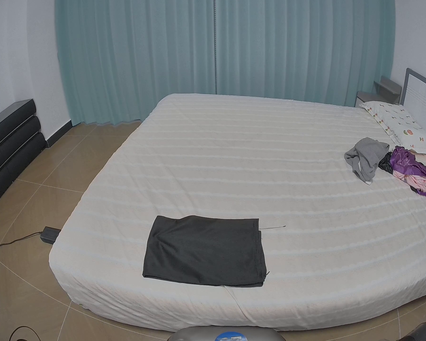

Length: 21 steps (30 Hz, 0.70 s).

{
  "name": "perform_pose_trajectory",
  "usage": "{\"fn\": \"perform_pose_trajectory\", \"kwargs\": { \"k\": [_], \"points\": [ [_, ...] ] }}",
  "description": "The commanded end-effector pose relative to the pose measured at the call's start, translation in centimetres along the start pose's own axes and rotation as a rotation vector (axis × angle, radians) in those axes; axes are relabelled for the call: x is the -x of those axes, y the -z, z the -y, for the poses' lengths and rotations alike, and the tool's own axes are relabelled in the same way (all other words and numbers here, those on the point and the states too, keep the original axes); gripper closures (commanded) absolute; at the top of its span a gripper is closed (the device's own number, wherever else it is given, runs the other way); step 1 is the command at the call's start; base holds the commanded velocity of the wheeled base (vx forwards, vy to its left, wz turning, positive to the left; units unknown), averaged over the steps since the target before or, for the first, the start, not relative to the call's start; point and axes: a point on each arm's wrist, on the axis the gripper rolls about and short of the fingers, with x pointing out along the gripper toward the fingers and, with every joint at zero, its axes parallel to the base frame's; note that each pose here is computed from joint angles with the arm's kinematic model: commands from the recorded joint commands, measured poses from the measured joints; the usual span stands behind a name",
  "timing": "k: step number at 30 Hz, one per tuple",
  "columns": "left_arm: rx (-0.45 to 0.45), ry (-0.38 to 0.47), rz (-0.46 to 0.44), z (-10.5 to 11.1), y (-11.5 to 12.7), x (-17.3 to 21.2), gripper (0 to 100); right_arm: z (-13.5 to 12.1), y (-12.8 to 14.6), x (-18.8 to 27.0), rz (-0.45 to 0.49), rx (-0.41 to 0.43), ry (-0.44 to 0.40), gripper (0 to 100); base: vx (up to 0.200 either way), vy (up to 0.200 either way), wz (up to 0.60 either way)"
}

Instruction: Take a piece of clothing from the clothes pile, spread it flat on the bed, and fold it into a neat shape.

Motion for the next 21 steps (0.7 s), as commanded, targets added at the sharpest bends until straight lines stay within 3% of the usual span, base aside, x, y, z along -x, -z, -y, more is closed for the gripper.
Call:
{"fn": "perform_pose_trajectory", "kwargs": {
  "k": [1, 5, 9, 11, 15, 16, 17, 21],
  "points": [
    [-0.048, -0.053, -0.108, -0.1, 1.4, -0.1, 0, -0.7, 4.1, -1.3, -0.008, 0.011, -0.005, 0, 0.0, 0.0, 0.0],
    [-0.085, -0.088, -0.045, -0.2, -0.5, 0.2, 0, -0.5, 3.0, -1.3, 0.073, 0.009, -0.002, 0, 0.0, 0.0, 0.0],
    [-0.133, -0.188, -0.043, 0.7, -1.1, 0.1, 0, 0.5, -0.6, -1.8, -0.004, -0.122, -0.102, 0, 0.0, 0.0, 0.0],
    [-0.143, -0.217, -0.045, 1.0, -1.0, 0.2, 0, 0.7, -0.8, -2.0, -0.064, -0.183, -0.134, 0, 0.0, 0.0, 0.0],
    [-0.133, -0.193, -0.057, 1.0, -0.6, 0.1, 0, 0.5, 0.1, -1.7, -0.098, -0.187, -0.135, 0, 0.0, 0.0, 0.0],
    [-0.079, -0.101, -0.111, 1.2, 1.2, -0.4, 0, -0.4, 2.4, -0.9, -0.118, -0.168, -0.042, 0, 0.0, 0.0, 0.0],
    [-0.065, -0.056, -0.127, 1.3, 1.7, -0.6, 0, -0.6, 3.1, -0.8, -0.126, -0.161, -0.003, 0, 0.0, 0.0, 0.0],
    [-0.054, 0.03, -0.157, 1.5, 3.4, -1.0, 0, -0.8, 4.8, -1.0, -0.141, -0.137, 0.026, 0, 0.0, 0.0, 0.0]
  ]
}}
